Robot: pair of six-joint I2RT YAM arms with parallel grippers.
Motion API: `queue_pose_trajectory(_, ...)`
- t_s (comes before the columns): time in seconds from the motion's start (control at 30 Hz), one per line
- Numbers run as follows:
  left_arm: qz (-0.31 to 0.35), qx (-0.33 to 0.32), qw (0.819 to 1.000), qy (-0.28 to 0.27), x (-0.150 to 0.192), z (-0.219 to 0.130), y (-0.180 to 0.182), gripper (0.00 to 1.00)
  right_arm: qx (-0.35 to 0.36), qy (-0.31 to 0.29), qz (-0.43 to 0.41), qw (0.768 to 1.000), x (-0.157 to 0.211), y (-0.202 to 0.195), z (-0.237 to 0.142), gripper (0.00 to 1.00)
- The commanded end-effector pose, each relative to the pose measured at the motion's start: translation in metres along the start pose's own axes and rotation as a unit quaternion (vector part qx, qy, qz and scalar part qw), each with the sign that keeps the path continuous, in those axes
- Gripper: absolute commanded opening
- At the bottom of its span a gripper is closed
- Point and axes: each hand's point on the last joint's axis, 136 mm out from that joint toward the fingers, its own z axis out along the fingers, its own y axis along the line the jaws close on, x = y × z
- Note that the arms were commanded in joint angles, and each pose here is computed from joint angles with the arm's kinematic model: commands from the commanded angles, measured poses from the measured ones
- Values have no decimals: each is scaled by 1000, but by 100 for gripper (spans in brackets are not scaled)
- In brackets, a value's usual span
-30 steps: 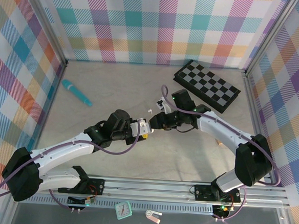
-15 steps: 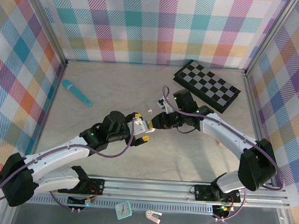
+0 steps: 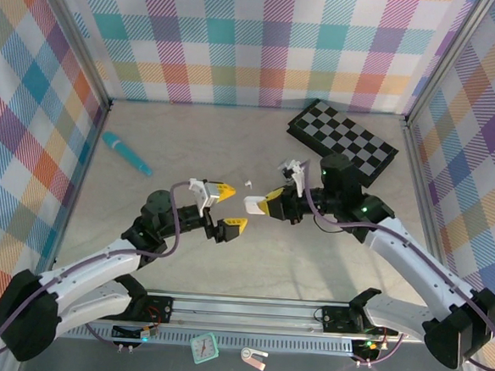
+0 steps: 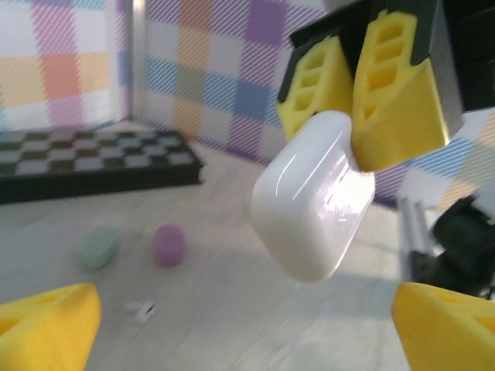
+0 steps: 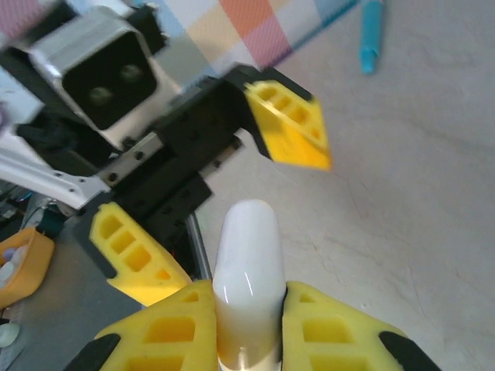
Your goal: Insert wireless bluetooth earbuds into charging case
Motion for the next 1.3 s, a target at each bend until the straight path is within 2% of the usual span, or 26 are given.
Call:
queue_pose_trajectory(0.0, -28, 130, 987, -88, -49, -2, -41, 89, -66, -35, -64, 995, -16, 28, -7, 14)
queue_pose_trajectory(0.13, -35, 196, 972, -128, -70, 0, -55, 76, -111, -57, -87, 988, -23, 48, -15, 13)
queue_pose_trajectory(0.23, -40, 224, 967, -112, -70, 7, -60, 64, -110, -62, -98, 987, -26, 52, -19, 13)
queue_pose_trajectory(0.47, -35, 223, 968, -111, -68, 8, -59, 49, -100, -53, -97, 989, -23, 51, -20, 13)
queue_pose_trajectory(0.57, -34, 226, 968, -107, -66, 9, -59, 39, -100, -54, -97, 989, -23, 51, -21, 13)
queue_pose_trajectory(0.67, -35, 228, 968, -103, -64, 11, -59, 39, -92, -59, -94, 990, -25, 49, -21, 13)
queue_pose_trajectory(0.73, -35, 229, 967, -102, -63, 13, -59, 45, -84, -67, -88, 990, -28, 46, -20, 11)
queue_pose_trajectory(0.87, -35, 230, 967, -100, -62, 14, -59, 45, -80, -79, -80, 990, -31, 41, -17, 11)
queue_pose_trajectory(1.2, -27, 238, 966, -102, -65, 10, -64, 20, -80, -70, -76, 991, -27, 40, -16, 13)
queue_pose_trajectory(1.27, -24, 238, 966, -100, -63, 10, -63, 16, -76, -72, -75, 992, -29, 40, -17, 17)
